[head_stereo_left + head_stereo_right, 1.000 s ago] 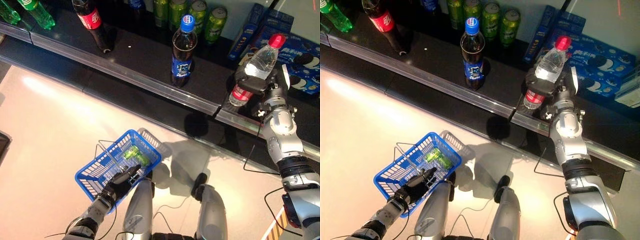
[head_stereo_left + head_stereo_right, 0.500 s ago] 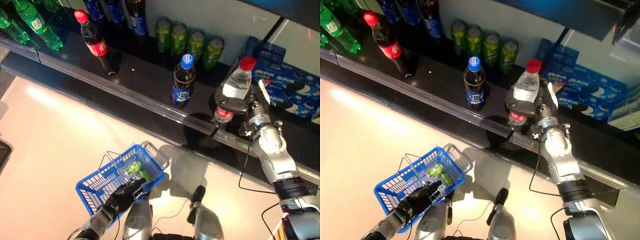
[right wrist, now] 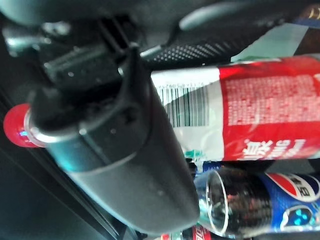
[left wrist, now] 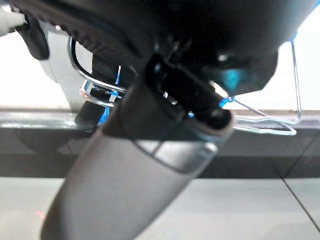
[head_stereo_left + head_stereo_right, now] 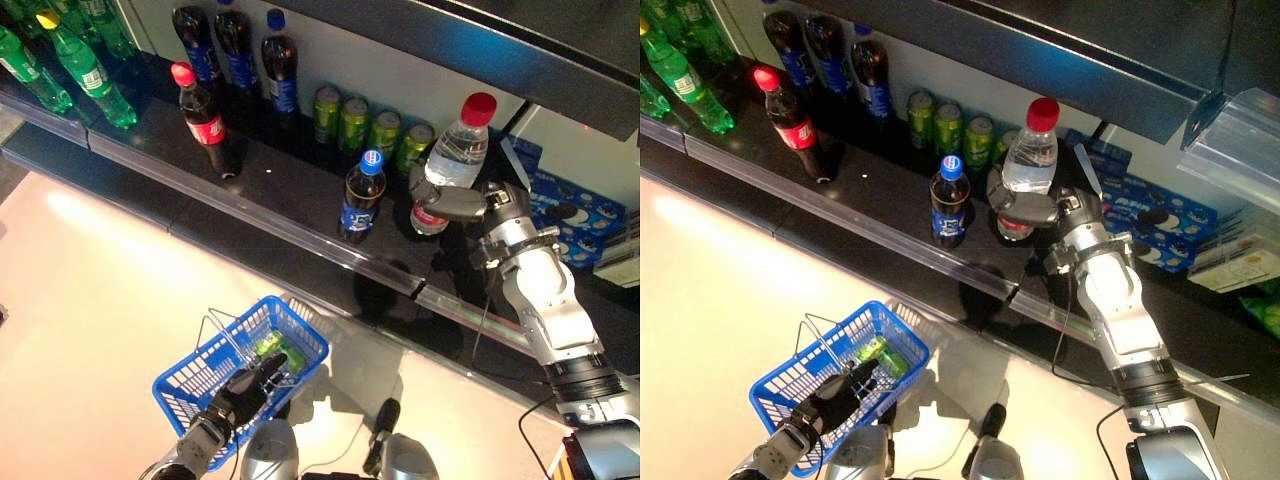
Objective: Pick up the drink and place into the basket.
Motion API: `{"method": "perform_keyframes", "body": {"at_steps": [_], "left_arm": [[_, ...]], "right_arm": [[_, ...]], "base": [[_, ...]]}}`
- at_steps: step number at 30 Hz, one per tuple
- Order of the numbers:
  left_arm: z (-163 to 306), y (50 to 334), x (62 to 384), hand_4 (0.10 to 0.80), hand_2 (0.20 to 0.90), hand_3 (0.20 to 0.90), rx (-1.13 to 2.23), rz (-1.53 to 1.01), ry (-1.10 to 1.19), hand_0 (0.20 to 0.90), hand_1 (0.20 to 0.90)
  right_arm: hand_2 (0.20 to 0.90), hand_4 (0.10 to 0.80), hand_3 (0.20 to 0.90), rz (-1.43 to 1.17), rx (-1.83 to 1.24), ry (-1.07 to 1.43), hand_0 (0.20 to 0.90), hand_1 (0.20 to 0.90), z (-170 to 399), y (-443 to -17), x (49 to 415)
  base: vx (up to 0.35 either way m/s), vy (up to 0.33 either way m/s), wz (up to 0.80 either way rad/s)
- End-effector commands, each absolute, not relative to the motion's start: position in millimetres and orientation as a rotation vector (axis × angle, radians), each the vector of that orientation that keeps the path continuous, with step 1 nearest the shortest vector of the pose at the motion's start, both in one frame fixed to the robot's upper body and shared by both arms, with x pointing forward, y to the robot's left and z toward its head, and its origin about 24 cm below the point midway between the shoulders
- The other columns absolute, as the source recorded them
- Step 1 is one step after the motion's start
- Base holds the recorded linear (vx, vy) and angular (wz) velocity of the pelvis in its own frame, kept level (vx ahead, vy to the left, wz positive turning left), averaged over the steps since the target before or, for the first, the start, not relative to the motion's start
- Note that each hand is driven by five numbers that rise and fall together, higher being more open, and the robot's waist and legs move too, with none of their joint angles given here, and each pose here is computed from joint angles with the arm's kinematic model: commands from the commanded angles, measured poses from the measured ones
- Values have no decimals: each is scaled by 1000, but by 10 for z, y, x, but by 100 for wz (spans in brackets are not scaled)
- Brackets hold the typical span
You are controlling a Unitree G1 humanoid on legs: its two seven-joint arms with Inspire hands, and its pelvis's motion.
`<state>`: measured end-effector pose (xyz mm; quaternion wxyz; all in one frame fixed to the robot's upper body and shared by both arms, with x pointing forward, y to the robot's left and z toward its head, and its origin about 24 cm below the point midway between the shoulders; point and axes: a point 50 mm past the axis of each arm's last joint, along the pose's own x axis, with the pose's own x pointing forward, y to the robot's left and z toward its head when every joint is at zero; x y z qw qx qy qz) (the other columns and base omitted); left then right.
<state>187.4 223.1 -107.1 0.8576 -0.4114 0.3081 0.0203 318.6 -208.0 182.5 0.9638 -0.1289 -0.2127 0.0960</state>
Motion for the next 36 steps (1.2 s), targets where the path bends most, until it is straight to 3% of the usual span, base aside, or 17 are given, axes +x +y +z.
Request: {"method": "perform_keyframes", "body": {"at_steps": [1,21,36], "left_arm": [[-1014,2139,1831,100,300,200,-930,-75,539,300,300],[-274,1844,2250,100,300,200,-1018,-434,102,300,300],[712,1455,2515,100,300,200,-891,-737,-175,300,300]], "right_arm": [[300,100,200,234,-214,-642,300,300,2096,-1989,3027],[300,100,200,472,-235,-567,300,300,1900,-1584,2936],[300,100,200,623,-185,-557,300,300,1768,-1169,2831]], "base": [[0,0,0],[-19,7,11],[-14,-19,16]]}}
